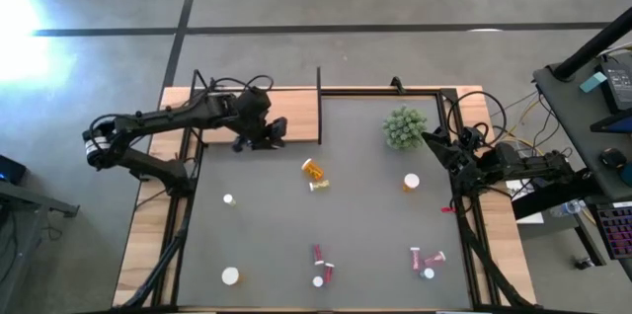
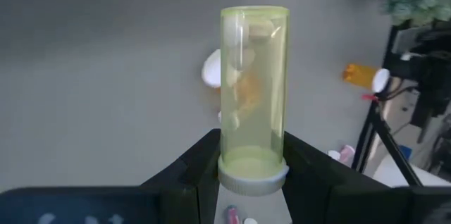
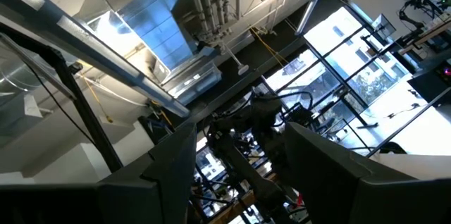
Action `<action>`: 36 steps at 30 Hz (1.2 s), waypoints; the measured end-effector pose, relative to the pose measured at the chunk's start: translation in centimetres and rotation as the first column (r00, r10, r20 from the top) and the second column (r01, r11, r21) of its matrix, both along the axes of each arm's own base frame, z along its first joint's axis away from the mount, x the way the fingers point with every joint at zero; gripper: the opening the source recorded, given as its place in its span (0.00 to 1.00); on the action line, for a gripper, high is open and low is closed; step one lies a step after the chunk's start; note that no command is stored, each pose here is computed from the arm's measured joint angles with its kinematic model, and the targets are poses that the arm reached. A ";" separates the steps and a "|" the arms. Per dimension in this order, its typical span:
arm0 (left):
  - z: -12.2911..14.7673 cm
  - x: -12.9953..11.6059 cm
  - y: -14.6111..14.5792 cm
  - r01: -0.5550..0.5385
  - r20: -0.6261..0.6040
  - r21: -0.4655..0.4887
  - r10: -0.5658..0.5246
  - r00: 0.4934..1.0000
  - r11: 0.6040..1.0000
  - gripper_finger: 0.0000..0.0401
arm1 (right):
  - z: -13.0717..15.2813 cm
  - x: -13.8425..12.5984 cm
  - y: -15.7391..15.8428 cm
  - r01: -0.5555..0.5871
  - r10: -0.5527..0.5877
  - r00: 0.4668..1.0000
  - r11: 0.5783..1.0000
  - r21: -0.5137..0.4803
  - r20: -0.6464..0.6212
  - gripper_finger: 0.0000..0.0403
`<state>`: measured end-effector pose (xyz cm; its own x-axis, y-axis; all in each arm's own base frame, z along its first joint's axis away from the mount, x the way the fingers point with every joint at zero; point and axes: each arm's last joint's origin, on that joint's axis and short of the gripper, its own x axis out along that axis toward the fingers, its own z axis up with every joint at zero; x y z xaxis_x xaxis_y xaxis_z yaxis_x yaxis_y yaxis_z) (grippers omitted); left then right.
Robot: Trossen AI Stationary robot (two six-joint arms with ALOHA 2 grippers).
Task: Pick and place medicine bottles onto shelf by color
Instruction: Put the top left yellow pill bottle on the shelf
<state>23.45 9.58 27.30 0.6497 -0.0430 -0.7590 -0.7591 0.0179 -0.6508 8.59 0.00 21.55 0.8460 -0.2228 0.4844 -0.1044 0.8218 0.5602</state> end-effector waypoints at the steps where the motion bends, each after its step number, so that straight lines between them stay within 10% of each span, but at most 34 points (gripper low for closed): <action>1: 0.0 0.1 -0.1 0.005 0.007 0.005 -0.005 1.000 1.000 0.27 | 0.0 0.0 0.0 0.000 0.000 1.000 1.000 0.000 -0.001 0.51; 26: 2.8 4.3 -1.9 0.140 0.391 0.266 -0.240 0.888 0.954 0.27 | 0.0 0.0 0.0 0.000 0.000 1.000 1.000 0.000 0.000 0.51; 36: 3.6 5.9 -5.5 0.301 0.416 0.528 -0.550 0.724 0.795 0.27 | 0.0 0.0 0.0 0.000 0.000 1.000 1.000 0.000 0.000 0.51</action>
<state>29.31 4.12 30.85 0.9287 -0.1970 -0.3141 -0.1396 0.5990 -0.7885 8.59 0.00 21.55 0.8461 -0.2226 0.4844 -0.1044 0.8218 0.5601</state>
